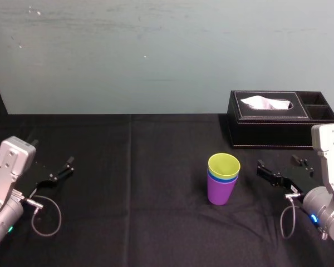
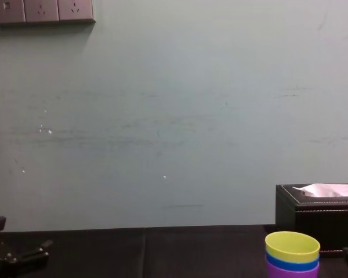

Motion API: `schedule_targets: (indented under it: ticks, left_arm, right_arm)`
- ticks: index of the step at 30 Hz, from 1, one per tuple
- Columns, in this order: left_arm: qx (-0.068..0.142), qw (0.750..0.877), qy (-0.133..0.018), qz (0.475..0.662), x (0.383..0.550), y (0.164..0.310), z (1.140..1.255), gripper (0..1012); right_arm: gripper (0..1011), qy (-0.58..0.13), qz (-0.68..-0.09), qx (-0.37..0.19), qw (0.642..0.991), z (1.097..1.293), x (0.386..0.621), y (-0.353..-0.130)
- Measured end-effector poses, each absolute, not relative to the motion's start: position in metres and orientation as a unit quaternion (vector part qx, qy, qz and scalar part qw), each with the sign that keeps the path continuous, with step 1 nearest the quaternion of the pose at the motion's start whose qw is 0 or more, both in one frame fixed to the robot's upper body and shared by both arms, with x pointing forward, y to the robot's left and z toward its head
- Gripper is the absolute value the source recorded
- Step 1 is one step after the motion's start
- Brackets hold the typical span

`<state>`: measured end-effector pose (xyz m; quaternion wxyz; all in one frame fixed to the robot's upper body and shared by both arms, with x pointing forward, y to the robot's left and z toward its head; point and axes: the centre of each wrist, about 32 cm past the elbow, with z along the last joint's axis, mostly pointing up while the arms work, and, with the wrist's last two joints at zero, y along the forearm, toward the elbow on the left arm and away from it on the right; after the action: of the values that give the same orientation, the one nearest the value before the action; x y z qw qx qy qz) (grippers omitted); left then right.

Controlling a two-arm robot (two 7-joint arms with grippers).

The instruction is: Stack the three plastic cups sequentially using one hand.

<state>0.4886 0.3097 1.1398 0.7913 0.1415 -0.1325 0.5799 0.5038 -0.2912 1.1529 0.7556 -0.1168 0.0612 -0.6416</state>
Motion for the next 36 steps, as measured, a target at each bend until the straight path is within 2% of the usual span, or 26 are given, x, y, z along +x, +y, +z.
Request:
schedule_targets:
  ticks: [36]
  left_arm:
    - [0.142,0.791,-0.132,0.580,0.4886,0.3097,1.1398,1000]
  right_arm:
    - [1000,0.061,-0.642,-0.117,0.756,1.1529,0.5038,-0.2912]
